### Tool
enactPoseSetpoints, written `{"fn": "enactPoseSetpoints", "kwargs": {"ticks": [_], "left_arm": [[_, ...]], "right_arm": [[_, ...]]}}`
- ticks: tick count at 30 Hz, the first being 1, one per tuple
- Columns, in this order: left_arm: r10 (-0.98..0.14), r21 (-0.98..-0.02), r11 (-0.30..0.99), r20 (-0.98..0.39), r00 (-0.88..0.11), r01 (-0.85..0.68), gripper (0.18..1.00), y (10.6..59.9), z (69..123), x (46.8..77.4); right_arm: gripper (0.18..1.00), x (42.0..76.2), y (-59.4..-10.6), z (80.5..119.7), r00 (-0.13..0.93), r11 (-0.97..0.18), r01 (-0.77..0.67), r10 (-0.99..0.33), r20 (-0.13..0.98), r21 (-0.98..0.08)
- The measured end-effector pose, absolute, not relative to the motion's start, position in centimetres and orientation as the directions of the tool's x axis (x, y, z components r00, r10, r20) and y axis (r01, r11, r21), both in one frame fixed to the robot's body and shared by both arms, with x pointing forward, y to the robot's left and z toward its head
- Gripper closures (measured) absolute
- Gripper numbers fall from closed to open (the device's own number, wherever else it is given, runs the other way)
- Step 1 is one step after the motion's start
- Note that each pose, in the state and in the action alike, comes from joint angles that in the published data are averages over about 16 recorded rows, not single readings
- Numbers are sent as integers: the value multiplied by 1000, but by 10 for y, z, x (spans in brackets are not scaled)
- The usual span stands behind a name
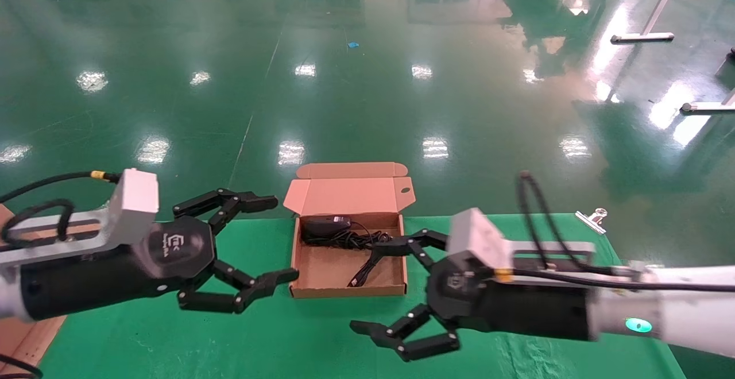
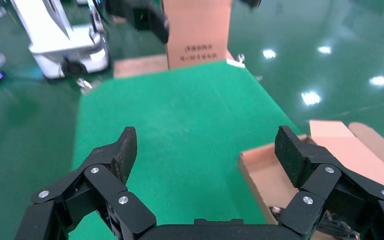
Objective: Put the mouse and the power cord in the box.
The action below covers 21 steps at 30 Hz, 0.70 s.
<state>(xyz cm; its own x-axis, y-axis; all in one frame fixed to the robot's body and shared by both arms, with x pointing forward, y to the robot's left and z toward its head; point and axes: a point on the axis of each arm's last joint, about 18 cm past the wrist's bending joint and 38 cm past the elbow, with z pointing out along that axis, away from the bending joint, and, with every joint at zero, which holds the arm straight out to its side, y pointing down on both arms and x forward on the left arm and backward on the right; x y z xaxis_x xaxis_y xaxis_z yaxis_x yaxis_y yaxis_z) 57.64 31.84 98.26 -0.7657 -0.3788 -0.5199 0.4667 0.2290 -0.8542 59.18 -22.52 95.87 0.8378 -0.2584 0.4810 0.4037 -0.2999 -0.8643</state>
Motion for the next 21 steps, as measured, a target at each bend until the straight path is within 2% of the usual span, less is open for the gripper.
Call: {"fn": "enactPoseSetpoints", "kwargs": {"ticks": [12,21], "left_arm": [[-276,-870,142,-492,-825,472,184,308,990,521],[-207,-876,117,-482,-851,468,184,302,992,488]], "right_arm": [[178,526,-274,979,861,-162,429,-226,456,-889],[178,487,-296,990,861,-120,457,-191,472,-881]]}}
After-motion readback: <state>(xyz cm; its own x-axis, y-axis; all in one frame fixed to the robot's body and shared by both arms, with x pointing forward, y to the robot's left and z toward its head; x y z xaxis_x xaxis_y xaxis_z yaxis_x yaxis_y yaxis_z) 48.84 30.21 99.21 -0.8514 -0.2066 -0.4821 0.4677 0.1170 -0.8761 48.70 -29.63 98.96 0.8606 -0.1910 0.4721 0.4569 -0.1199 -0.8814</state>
